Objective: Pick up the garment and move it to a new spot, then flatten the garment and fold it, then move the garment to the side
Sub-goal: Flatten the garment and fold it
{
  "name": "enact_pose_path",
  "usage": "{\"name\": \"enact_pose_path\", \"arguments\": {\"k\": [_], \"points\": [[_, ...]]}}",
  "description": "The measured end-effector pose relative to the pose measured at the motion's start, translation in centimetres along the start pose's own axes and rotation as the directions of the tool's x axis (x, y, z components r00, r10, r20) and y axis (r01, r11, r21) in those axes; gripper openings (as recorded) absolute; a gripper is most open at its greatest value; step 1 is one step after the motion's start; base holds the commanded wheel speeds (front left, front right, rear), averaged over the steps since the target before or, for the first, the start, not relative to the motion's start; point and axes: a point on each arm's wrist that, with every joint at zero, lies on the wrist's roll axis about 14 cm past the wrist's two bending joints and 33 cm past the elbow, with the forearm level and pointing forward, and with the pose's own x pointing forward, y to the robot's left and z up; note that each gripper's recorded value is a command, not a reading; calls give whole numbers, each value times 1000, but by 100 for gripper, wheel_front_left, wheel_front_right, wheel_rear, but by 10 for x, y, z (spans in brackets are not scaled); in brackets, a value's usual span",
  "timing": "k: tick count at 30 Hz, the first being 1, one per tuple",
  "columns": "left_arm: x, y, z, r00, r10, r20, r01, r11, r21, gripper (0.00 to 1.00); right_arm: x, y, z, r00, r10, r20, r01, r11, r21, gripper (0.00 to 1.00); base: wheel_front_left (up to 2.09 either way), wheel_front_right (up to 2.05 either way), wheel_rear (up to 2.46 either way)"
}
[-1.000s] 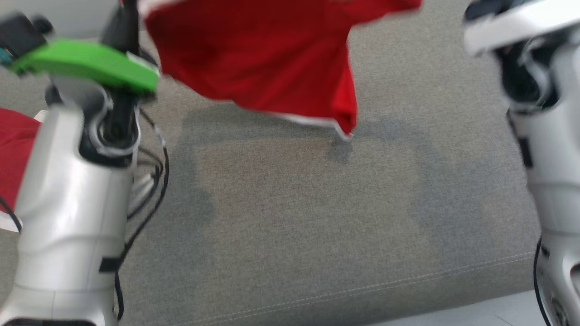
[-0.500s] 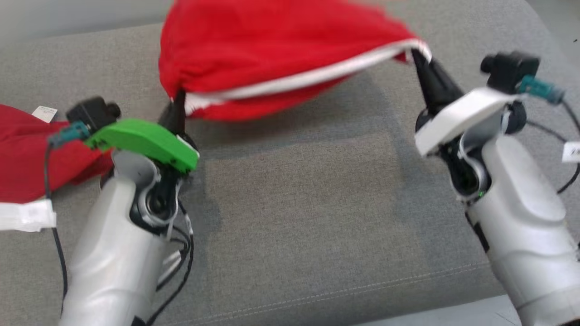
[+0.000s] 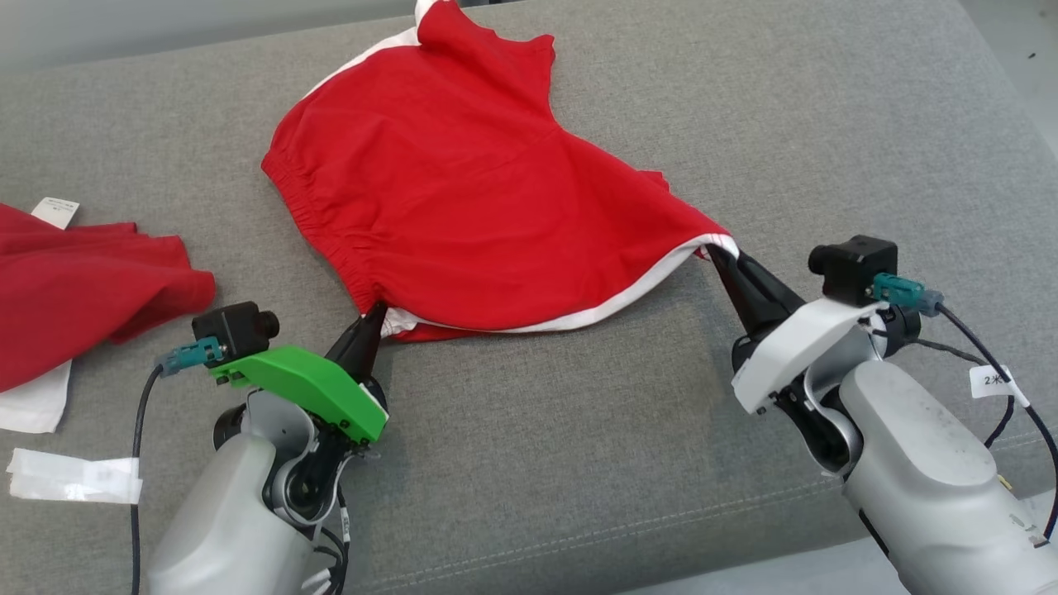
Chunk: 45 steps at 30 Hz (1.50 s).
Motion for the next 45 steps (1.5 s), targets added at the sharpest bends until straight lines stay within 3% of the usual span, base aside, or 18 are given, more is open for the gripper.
{"name": "enact_pose_path", "arguments": {"k": [9,19,31,43,44,45], "points": [[-28,6,6,998,-4,65,4,1000,-7,0,-20,4,-8,999,35,-12,-35,997,-65,0,0,0,0],[-64,14,-10,993,19,113,-18,1000,-9,0,-47,10,-23,999,38,-31,-40,998,-49,0,0,0,0],[-90,23,-41,994,57,94,-51,996,-68,0,-76,14,-53,995,23,-95,-23,1000,3,0,0,0,0],[-92,25,-57,998,55,41,-54,998,-26,0,-83,23,-73,985,55,-161,-60,998,-25,0,0,0,0],[-93,26,-58,997,59,39,-58,998,-21,0,-83,22,-75,985,52,-166,-57,998,-30,5,0,0,0],[-94,28,-57,997,63,41,-63,998,-19,21,-84,20,-76,984,48,-170,-55,998,-39,23,0,0,0]]}}
